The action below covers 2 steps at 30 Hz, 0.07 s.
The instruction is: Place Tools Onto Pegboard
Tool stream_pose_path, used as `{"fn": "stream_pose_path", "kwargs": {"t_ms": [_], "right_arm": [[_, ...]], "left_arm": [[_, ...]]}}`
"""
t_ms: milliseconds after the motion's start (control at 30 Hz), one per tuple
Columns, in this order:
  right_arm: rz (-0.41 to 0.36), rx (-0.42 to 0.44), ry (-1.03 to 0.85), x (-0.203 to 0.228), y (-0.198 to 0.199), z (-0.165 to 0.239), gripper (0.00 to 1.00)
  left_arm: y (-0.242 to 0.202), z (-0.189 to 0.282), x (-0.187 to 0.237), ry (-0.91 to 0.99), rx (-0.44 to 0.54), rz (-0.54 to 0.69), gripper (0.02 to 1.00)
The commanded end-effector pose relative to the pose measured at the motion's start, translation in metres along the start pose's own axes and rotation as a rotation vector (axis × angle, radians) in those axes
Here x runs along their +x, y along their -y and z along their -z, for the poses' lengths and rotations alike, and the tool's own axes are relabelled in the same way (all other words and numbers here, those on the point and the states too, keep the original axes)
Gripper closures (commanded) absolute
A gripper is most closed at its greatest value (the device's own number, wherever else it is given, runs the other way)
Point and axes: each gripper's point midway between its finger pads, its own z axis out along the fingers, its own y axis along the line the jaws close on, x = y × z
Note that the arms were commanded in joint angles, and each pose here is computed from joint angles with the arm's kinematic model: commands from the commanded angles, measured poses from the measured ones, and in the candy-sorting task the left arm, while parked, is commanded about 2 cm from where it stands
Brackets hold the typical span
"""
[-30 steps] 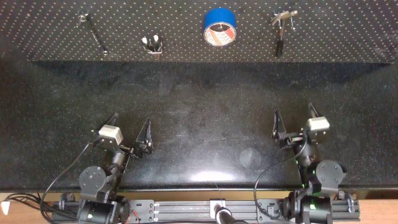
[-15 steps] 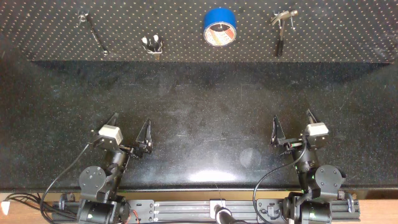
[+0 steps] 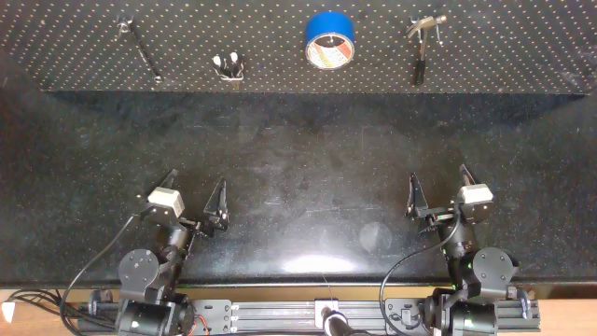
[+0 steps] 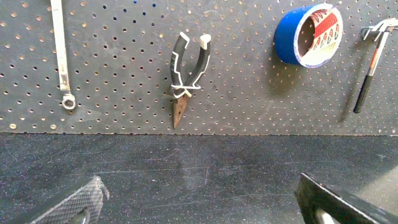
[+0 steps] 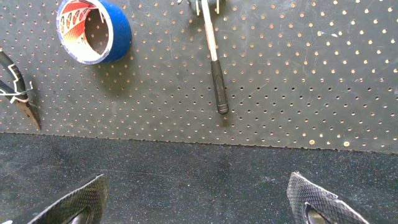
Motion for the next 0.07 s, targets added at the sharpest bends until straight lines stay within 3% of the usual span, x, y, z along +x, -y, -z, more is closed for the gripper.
{"fn": "stream_pose_path", "kwargs": {"t_ms": [33,67], "right_arm": [[-0.011,-0.01,-0.001,0.0005,-0.0016,0.0005,0.051],[-0.011,-0.01,-0.001,0.0005,-0.0016,0.0005,0.051]], "left_arm": [[0.0035,0.0003,0.0006,0.0,0.019,-0.017,0.023],[0.0035,0.0003,0.0006,0.0,0.019,-0.017,0.023]]}}
